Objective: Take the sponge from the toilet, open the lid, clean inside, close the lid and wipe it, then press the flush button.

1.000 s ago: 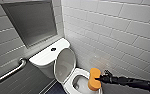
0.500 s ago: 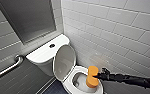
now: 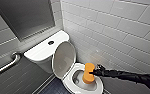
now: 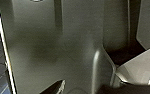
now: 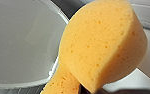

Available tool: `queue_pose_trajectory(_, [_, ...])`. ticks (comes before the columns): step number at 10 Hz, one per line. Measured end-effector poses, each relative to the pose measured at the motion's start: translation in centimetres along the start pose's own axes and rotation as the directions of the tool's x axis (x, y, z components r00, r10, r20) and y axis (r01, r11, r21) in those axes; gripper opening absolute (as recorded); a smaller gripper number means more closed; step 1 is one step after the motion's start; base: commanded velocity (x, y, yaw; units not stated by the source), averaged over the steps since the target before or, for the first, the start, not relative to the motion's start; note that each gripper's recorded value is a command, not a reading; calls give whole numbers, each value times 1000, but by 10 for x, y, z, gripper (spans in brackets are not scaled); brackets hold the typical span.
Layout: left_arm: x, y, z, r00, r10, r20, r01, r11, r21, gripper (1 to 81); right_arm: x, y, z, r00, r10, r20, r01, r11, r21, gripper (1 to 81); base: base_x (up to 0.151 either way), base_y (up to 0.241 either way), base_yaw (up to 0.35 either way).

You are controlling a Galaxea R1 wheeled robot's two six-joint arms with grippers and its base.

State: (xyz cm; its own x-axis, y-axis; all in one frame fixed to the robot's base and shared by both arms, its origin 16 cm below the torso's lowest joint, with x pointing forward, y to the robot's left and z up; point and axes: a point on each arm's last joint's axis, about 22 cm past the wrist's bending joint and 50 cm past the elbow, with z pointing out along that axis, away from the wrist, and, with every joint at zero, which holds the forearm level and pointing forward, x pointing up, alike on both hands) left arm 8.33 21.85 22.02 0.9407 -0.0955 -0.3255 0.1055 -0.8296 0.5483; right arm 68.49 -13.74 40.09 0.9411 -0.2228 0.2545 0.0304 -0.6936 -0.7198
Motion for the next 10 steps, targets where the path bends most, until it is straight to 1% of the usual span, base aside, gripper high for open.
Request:
queue_pose_trajectory(2, [-5, -1, 1, 1000, -5, 2, 5, 1000, 2, 811, -1, -6, 21, 1000, -11, 12, 11, 1000, -9, 10, 0, 0, 0])
queue_pose_trajectory(5, [-14, 1, 1, 1000, -12, 12, 12, 1000, -2, 811, 9, -14, 39, 999, -50, 1, 50, 999, -22, 10, 0, 0, 0])
queue_pose_trajectory(7, [-16, 19, 3, 1000, -11, 14, 11, 999, -38, 811, 15, -21, 51, 998, -68, -5, 68, 997, -24, 10, 0, 0, 0])
queue_pose_trajectory(8, [-23, 32, 4, 1000, -13, 22, 14, 998, -66, 811, 17, -19, 55, 997, -75, -9, 74, 997, -34, 10, 0, 0, 0])
queue_pose_trajectory(10, [-35, 65, 7, 999, -8, 36, 13, 991, -132, 811, 22, -12, 58, 997, -76, -19, 75, 996, -57, 10, 0, 0, 0])
